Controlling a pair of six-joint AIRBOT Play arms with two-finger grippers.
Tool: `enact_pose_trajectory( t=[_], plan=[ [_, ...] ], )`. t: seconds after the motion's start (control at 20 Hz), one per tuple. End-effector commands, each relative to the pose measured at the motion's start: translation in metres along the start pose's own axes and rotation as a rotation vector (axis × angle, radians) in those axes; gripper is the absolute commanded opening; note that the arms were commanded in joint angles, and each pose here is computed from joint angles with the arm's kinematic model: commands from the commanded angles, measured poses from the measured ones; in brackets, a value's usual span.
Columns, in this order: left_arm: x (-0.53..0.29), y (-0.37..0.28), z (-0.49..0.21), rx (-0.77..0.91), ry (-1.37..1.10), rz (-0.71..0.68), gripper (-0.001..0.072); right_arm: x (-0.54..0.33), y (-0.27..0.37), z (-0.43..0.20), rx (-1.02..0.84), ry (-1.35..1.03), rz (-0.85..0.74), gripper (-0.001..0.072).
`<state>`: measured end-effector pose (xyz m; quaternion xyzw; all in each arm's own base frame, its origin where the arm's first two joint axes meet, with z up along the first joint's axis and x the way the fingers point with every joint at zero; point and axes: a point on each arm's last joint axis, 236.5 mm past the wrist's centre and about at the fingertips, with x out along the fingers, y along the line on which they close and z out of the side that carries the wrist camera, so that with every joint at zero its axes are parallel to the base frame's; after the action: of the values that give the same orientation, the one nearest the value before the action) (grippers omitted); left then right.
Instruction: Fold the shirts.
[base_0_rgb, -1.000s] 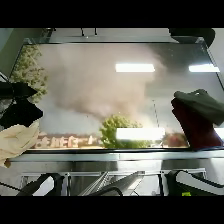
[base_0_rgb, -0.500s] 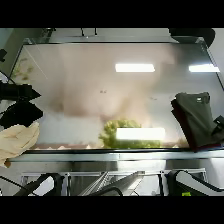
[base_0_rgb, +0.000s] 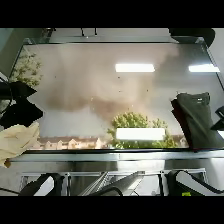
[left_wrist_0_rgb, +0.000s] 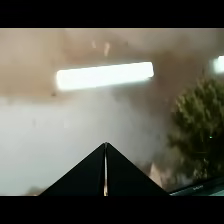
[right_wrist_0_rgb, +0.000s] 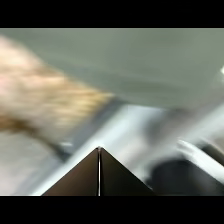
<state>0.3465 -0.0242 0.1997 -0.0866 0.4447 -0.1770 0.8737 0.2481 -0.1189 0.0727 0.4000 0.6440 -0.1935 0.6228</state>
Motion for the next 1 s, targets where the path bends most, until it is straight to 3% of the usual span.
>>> enact_pose_trajectory(
  t=[0.0, 0.2, 0.45, 0.65, 0.95],
  plan=[
    [-0.028, -0.027, -0.002, 0.029, -0.058, -0.017, 0.0022, -0.032, 0.091, -0.004, -0.204, -0.148, 0.317, 0.0017],
    [-0.037, -0.06, -0.029, -0.013, -0.065, -0.099, 0.0022, -0.032, 0.133, -0.055, -0.481, -0.277, 0.361, 0.0016],
    [0.006, -0.093, -0.131, -0.15, 0.04, -0.275, 0.0022, 0.062, 0.117, -0.167, -0.72, -0.117, 0.355, 0.0018],
    [0.031, -0.095, -0.19, -0.206, 0.1, -0.29, 0.0023, 0.093, 0.112, -0.187, -0.767, -0.102, 0.366, 0.0018],
    [0.029, -0.1, -0.206, -0.18, 0.08, -0.283, 0.0023, 0.093, 0.112, -0.19, -0.769, -0.09, 0.369, 0.0018]
  ],
)
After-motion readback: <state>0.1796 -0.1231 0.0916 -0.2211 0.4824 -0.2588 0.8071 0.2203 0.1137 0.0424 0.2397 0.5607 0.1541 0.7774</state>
